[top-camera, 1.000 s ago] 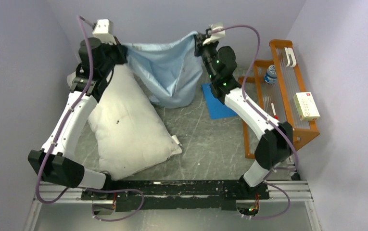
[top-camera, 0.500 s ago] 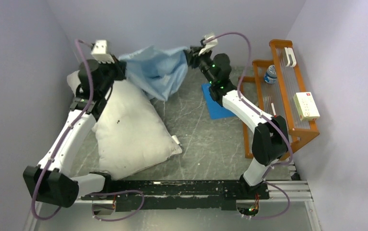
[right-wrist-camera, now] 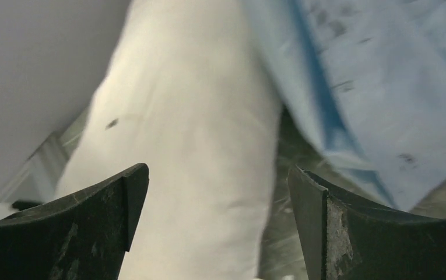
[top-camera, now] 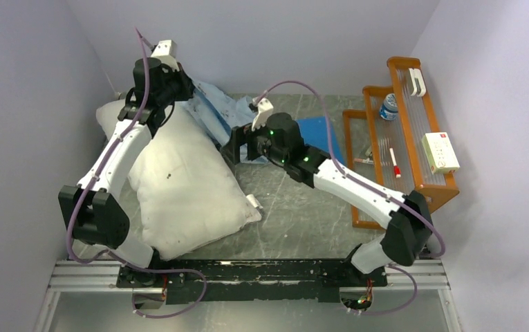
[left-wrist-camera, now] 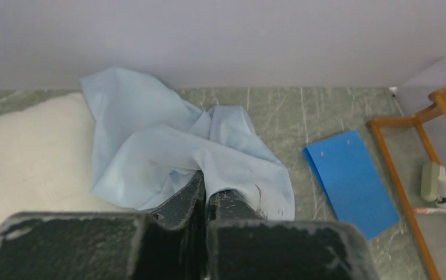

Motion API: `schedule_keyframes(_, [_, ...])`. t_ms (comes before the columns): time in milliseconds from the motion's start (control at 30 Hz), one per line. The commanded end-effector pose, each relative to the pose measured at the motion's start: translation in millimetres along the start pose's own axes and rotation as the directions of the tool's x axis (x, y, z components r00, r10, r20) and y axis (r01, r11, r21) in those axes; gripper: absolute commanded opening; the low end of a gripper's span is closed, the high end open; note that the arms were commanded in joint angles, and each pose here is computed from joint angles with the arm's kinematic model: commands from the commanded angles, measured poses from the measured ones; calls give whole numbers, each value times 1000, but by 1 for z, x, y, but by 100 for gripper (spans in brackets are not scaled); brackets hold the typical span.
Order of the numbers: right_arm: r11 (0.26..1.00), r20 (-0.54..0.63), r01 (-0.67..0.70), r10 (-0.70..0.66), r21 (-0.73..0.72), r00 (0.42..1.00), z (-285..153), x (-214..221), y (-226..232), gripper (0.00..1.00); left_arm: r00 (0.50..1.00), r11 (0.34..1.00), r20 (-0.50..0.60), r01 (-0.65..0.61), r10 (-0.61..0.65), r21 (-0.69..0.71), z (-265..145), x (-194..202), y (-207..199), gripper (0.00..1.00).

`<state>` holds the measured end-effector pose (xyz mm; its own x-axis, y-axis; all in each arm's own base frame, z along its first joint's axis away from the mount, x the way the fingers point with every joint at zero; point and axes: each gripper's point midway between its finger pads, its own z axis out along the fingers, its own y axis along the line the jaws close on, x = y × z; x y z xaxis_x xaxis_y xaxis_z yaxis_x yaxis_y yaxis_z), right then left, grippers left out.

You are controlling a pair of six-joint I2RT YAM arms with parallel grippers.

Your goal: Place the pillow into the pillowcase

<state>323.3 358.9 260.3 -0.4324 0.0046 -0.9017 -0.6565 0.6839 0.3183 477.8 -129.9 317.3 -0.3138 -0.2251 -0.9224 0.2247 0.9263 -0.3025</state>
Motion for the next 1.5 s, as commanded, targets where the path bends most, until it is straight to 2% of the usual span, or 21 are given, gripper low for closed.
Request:
schedule_keyframes(0, [993,-33,-53,50,-110,998,-11,20,49,95,998,998,45,40,-42,43,5,-28,-3,5])
schedule_keyframes(67, [997,-46,-28,25,-78,999,-1,35,56,100,998,998,46,43,-46,52,7,-31,-4,5])
schedule_keyframes(233, [999,-69,32,-32,-1,997,33,67,67,100,996,997,62,54,-58,63,5,-36,-7,5])
schedule_keyframes(467, [988,-197,135,-148,-79,969,91,135,95,98,997,998,52,53,-55,39,6,-34,-2,5])
schedule_keyframes(500, [984,-237,142,-165,-109,958,96,148,98,90,997,998,53,49,-51,37,6,-35,-2,5])
schedule_keyframes(533, [978,-263,146,-182,-152,947,98,156,104,74,997,998,53,45,-47,31,7,-35,0,5])
schedule_keyframes(567, [974,-289,153,-196,-166,937,95,161,104,46,998,999,55,41,-42,22,7,-36,2,5])
schedule_keyframes(600, [972,-285,176,-215,-156,934,90,155,101,10,998,999,57,36,-37,12,7,-37,4,5])
schedule_keyframes(633, [967,-273,200,-238,-159,932,82,145,100,0,998,999,61,35,-35,-5,7,-38,8,5])
schedule_keyframes(733, [954,-241,254,-287,-159,927,30,95,95,0,996,999,81,36,-33,-37,7,-43,17,5])
schedule_keyframes(800, [954,-273,263,-293,-142,916,-8,79,82,0,995,998,91,33,-29,-46,7,-46,20,5])
schedule_keyframes(900, [978,-388,195,-211,-79,897,-65,90,50,0,995,998,96,32,-27,-53,9,-46,22,5])
schedule_keyframes(967, [986,-471,160,-119,46,874,-101,107,20,0,995,998,95,35,-30,-58,12,-42,24,5])
schedule_keyframes(1100, [956,-482,138,4,260,876,-159,107,-14,0,995,995,97,42,-33,-95,14,-38,34,5])
schedule_keyframes(1133, [955,-463,123,18,272,886,-168,99,-13,0,995,993,96,44,-33,-107,14,-37,36,5])
schedule_keyframes(1167, [958,-433,104,23,267,901,-174,87,-8,21,995,993,95,46,-35,-113,15,-36,38,5])
schedule_keyframes(1200, [964,-395,84,24,254,918,-176,74,-3,51,995,993,93,44,-34,-112,15,-36,38,5])
schedule_keyframes(1233, [974,-351,64,17,217,936,-176,60,7,72,996,994,90,39,-30,-106,16,-34,37,5])
schedule_keyframes(1267, [982,-296,48,8,183,955,-171,45,15,87,996,994,84,35,-26,-102,17,-33,37,5])
schedule_keyframes(1367, [996,-158,44,-30,81,987,-140,11,38,99,998,994,62,32,-26,-107,18,-25,40,5])
schedule_keyframes(1467, [994,-86,86,-81,66,993,-99,-3,45,100,999,993,44,37,-33,-108,15,-16,43,5])
